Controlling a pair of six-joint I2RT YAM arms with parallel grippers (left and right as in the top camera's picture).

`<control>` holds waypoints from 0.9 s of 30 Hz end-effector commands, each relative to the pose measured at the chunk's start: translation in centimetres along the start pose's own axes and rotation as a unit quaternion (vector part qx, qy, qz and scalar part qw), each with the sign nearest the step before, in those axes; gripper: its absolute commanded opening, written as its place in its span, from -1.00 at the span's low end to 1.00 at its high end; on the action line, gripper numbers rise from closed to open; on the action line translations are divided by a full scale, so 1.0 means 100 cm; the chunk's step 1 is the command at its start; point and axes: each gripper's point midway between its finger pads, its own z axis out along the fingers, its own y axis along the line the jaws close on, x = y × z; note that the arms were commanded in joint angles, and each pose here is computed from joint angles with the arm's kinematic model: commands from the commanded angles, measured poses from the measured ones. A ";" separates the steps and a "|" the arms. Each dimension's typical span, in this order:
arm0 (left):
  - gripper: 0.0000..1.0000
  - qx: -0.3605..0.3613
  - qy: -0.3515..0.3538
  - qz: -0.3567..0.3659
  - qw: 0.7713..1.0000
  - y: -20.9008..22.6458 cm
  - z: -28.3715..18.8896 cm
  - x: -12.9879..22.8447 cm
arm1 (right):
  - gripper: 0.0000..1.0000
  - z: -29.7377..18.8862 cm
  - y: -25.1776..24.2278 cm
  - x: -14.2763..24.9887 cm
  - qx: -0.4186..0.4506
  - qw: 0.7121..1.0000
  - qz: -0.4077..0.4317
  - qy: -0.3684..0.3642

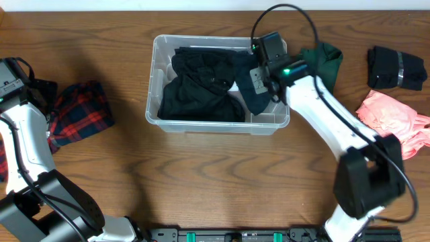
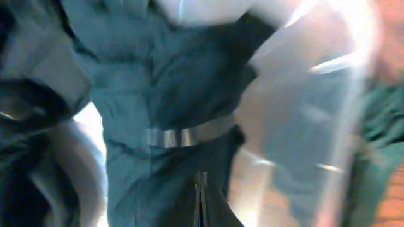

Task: Pack container
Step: 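Lower the dark cloth into the container's right side and release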

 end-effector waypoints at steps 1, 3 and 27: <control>0.96 -0.009 -0.004 -0.002 1.000 0.004 0.003 -0.002 | -0.98 0.020 0.007 0.014 -0.007 0.999 -0.016 0.031; 0.96 -0.009 -0.004 -0.002 1.000 0.004 0.003 -0.002 | -0.98 0.027 0.008 0.023 -0.006 0.999 -0.020 0.049; 0.96 -0.009 -0.004 -0.002 1.000 0.004 0.003 -0.002 | -0.98 -0.008 -0.014 -0.044 0.046 0.998 -0.015 -0.046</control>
